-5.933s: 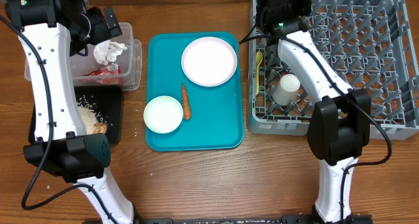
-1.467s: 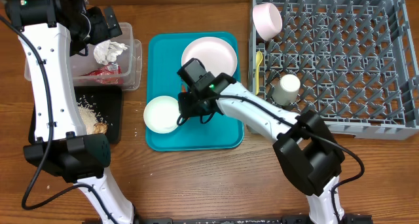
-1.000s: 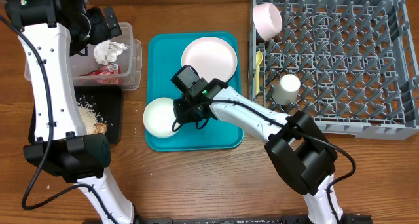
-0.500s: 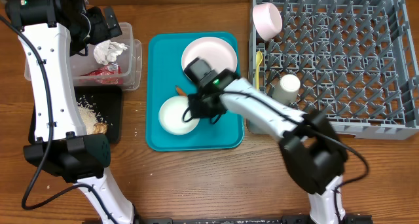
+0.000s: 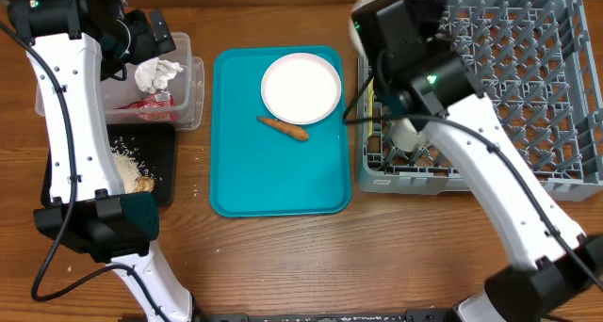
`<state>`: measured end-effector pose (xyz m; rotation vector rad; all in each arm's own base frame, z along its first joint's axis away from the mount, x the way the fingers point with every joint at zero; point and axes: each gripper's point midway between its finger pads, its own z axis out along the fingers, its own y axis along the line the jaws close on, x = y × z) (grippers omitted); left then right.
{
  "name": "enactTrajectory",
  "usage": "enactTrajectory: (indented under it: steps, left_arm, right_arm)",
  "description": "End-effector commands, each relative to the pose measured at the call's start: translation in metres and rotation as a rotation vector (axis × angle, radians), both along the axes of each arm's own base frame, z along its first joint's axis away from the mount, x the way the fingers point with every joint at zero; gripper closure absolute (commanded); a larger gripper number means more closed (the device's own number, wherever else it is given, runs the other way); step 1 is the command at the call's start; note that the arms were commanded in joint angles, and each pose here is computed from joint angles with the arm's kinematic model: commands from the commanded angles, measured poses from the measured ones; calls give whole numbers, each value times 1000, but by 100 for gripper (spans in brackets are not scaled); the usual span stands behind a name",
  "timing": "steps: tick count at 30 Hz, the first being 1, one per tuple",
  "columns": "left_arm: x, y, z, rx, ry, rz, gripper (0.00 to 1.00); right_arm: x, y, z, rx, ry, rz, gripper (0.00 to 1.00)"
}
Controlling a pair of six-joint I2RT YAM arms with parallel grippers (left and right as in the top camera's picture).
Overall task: Sort waste into correct bins and load items into the dishwasher
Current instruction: 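Carry the white bowl into the dish rack and release it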
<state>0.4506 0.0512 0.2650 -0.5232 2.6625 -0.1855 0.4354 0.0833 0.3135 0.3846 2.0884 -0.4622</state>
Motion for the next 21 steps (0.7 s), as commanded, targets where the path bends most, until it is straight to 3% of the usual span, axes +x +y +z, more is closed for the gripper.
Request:
enactTrajectory:
  steps: [1, 11, 21]
  left_arm:
    - [1, -2, 4, 5, -12, 5, 0]
    - [1, -2, 4, 5, -12, 5, 0]
    - [1, -2, 4, 5, -12, 5, 0]
  right_arm:
    - [3, -50, -4, -279, 6, -211, 96]
    - [39, -60, -41, -715, 268, -198, 96]
    - [47, -47, -99, -847, 469, -100, 96]
